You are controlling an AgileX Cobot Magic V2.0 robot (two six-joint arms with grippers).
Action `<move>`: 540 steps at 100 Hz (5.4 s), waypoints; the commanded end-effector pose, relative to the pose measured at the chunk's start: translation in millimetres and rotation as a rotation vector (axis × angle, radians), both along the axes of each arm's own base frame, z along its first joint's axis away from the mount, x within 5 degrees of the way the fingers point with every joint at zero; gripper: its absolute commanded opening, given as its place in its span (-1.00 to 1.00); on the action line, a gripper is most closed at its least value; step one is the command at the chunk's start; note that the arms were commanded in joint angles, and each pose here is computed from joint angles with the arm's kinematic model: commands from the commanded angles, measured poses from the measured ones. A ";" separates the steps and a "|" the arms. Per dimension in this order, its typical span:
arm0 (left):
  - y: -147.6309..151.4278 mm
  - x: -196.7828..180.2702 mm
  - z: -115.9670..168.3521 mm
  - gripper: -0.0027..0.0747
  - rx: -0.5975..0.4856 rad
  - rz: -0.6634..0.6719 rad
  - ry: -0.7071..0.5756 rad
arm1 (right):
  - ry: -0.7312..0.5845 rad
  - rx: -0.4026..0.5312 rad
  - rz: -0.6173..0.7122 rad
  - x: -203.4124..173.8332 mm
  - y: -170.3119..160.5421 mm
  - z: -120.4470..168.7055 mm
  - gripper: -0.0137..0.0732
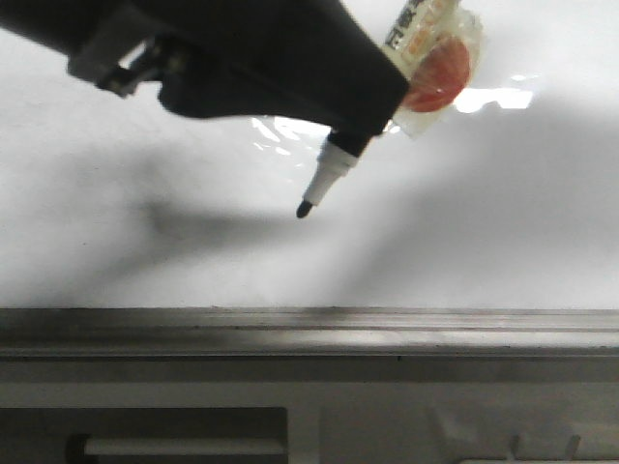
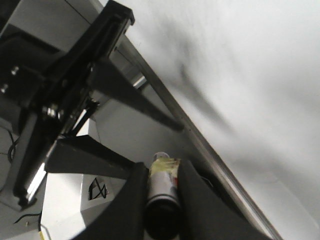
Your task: Write number 6 on whiteboard
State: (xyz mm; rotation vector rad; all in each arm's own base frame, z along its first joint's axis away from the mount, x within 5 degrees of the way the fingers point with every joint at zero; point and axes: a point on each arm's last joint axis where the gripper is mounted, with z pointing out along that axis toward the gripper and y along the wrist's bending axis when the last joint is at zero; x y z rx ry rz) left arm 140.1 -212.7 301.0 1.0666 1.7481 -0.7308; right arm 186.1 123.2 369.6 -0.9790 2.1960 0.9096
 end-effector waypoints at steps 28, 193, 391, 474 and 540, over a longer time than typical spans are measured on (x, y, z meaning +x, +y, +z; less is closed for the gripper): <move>87.0 5.8 52.6 0.28 -0.226 0.321 -0.136 | -0.267 0.086 -0.188 -49.4 -26.4 5.5 -0.83; 152.7 -42.3 42.5 0.25 -0.334 0.529 -0.283 | -0.411 0.074 -0.299 -2.7 1.5 -18.5 -0.83; 52.3 -18.5 26.9 0.17 -0.108 -0.080 -0.027 | -0.234 0.071 0.027 -22.9 27.5 31.5 -0.80; 29.9 -1.8 14.2 -0.20 -0.047 -0.054 -0.029 | -0.229 0.083 0.053 -25.0 28.6 32.1 -0.80; 49.4 -6.5 19.5 -0.98 -0.137 0.110 0.007 | -0.326 0.013 -0.064 -20.3 0.9 39.1 0.20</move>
